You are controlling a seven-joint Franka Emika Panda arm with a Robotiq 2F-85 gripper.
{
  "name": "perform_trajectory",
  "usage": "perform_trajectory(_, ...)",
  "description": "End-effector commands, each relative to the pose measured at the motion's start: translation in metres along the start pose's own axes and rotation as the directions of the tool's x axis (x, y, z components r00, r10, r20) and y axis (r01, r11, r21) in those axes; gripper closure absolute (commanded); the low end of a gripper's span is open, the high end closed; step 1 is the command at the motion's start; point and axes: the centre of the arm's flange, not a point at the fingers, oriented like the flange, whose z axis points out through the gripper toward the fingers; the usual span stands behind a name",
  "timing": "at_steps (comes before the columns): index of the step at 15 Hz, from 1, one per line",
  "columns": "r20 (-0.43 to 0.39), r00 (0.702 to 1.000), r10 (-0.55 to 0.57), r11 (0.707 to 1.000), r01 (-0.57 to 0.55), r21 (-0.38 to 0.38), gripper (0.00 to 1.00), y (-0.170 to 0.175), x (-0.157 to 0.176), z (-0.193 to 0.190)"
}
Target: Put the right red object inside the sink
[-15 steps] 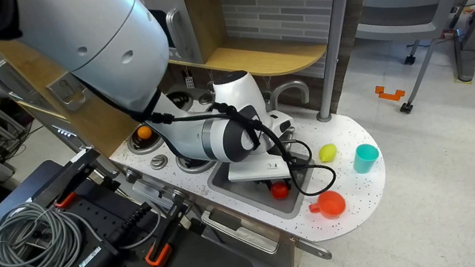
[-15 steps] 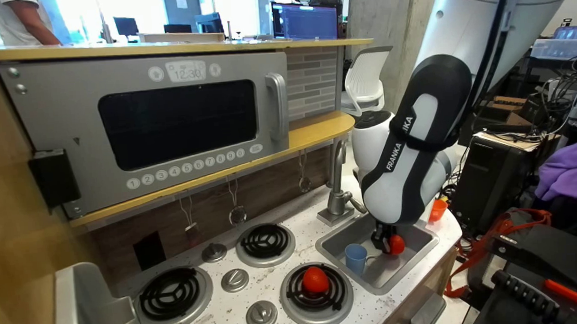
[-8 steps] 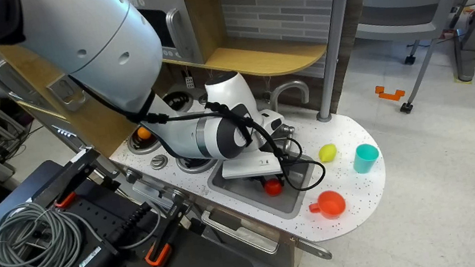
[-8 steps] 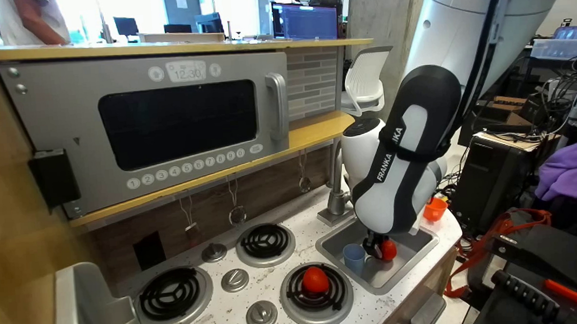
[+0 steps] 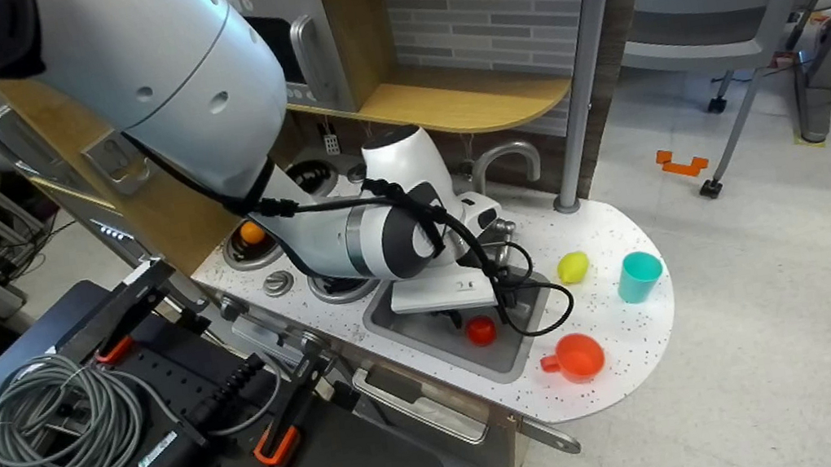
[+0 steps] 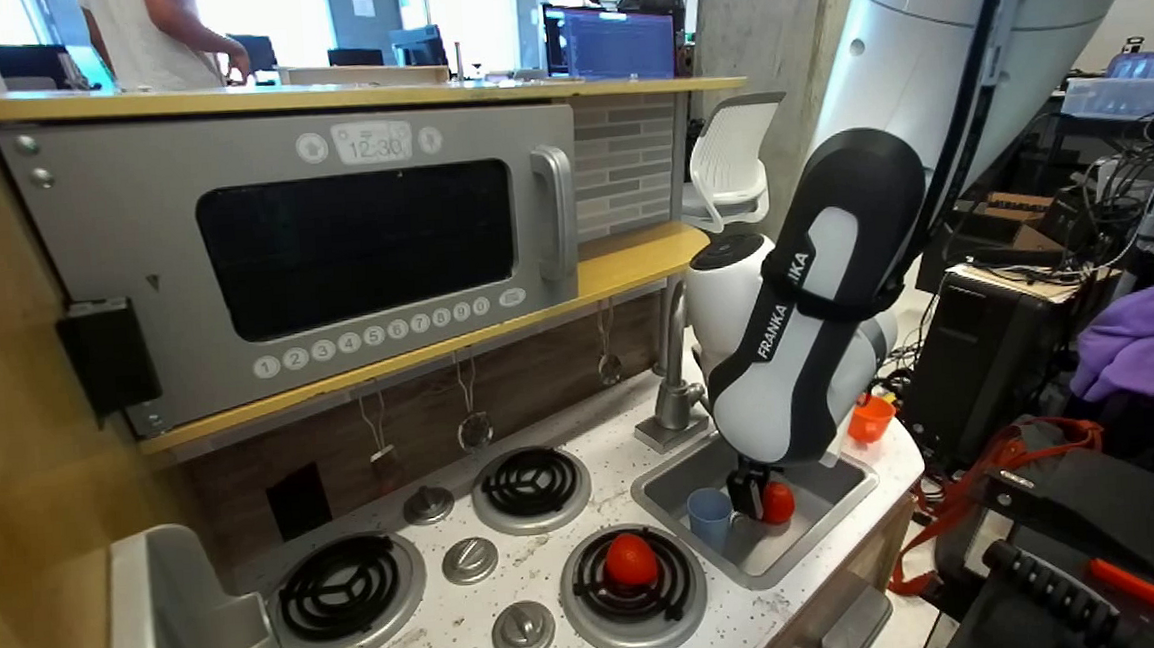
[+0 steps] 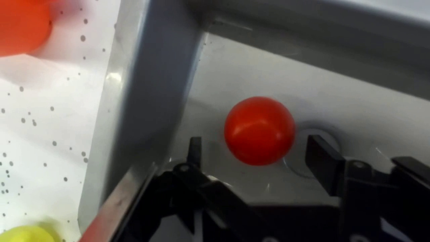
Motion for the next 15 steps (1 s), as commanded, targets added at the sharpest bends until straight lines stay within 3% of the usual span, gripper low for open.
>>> perform_trajectory(1, -0.035, 0.999, 0.018, 1.0, -0.018, 0.013, 0.0, 0.01, -0.006, -0.03)
perform_trajectory(7, -0.081, 0.995, 0.058, 0.997, -0.054, 0.051, 0.0, 0.025, -0.02, -0.105)
perform_trajectory(12, -0.021, 0.993, 0.116, 0.978, -0.111, 0.18, 0.0, 0.03, -0.076, -0.163)
perform_trajectory(15, -0.028, 0.974, 0.226, 0.95, -0.215, 0.226, 0.0, 0.051, -0.113, -0.198)
